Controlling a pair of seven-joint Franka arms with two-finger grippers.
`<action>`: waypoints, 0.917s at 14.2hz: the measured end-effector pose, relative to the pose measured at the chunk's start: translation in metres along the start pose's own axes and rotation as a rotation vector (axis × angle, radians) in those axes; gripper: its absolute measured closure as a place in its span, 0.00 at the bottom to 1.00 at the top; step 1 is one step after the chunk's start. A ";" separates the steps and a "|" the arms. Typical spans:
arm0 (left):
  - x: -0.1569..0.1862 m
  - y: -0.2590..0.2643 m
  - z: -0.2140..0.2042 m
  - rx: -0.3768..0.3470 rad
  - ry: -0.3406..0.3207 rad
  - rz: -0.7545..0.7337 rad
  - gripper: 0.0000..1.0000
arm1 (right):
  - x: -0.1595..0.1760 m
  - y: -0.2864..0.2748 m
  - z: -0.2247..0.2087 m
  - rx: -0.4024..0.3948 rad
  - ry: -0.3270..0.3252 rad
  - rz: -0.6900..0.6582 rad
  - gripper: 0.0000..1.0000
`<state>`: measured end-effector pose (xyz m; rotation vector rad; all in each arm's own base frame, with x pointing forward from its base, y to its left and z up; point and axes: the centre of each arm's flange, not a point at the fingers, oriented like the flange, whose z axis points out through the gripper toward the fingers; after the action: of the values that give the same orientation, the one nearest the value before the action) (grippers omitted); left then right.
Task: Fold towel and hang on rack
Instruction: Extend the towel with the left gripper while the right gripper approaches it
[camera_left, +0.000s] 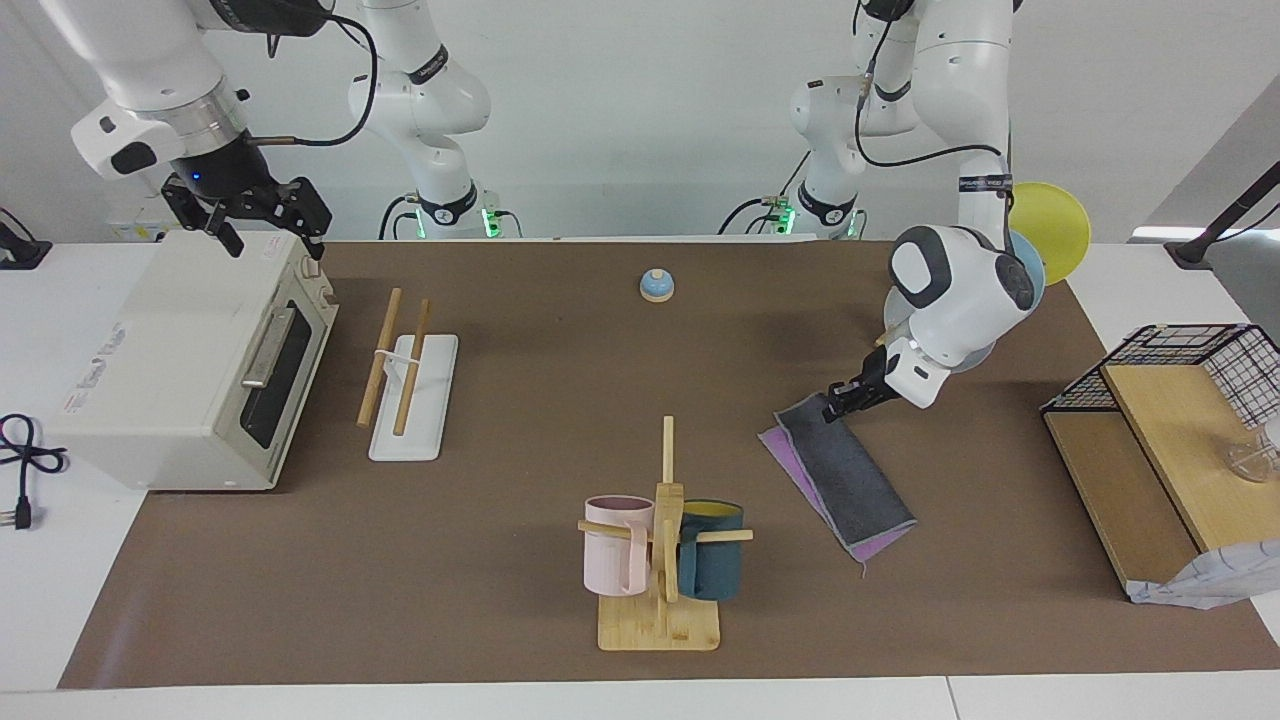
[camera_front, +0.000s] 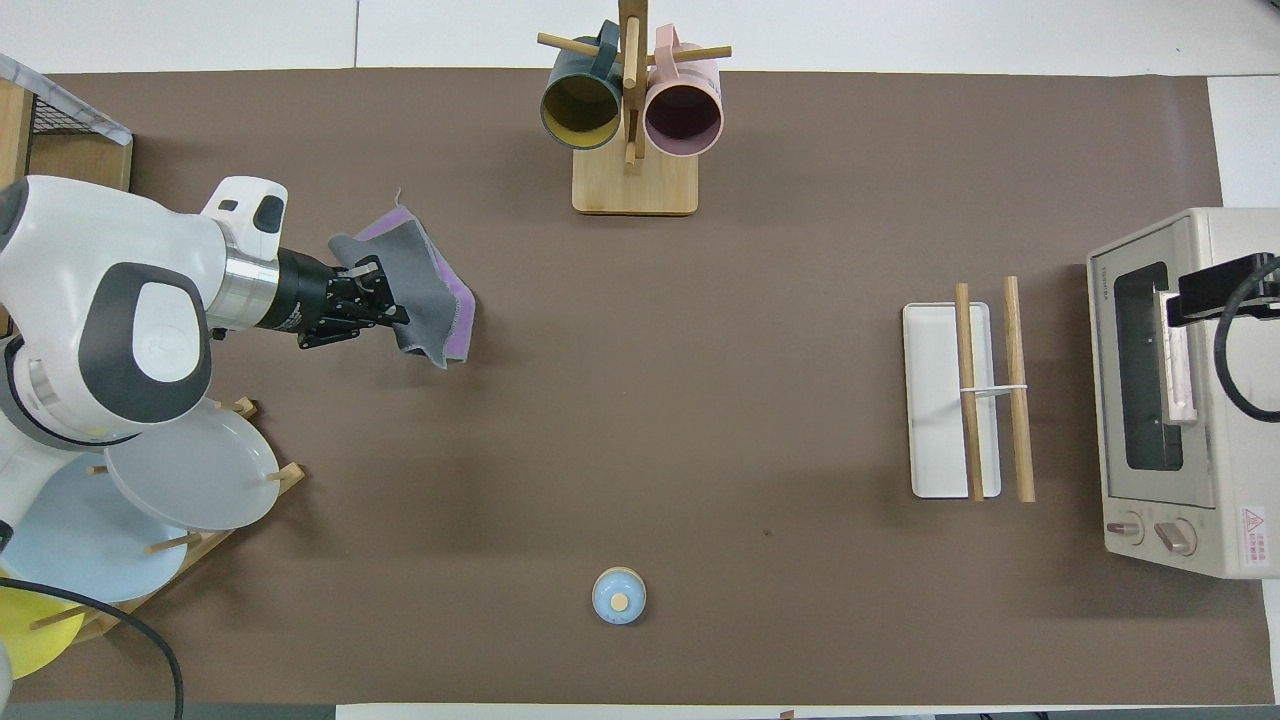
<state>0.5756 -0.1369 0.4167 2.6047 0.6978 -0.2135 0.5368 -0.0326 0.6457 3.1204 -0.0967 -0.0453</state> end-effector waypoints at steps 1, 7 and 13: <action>-0.009 0.013 -0.011 -0.004 -0.001 -0.063 0.98 | 0.000 0.000 0.000 0.000 0.000 0.000 0.00; -0.092 0.095 -0.060 -0.050 0.014 -0.476 0.98 | -0.002 -0.006 0.005 0.003 -0.014 -0.011 0.00; -0.173 0.156 -0.068 -0.125 -0.007 -0.853 0.98 | -0.019 -0.057 0.033 0.161 -0.009 0.026 0.00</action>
<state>0.5077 -0.3043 0.5792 2.0344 1.7157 -0.4068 0.5201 0.0254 0.6118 3.2790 -0.1480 -0.0532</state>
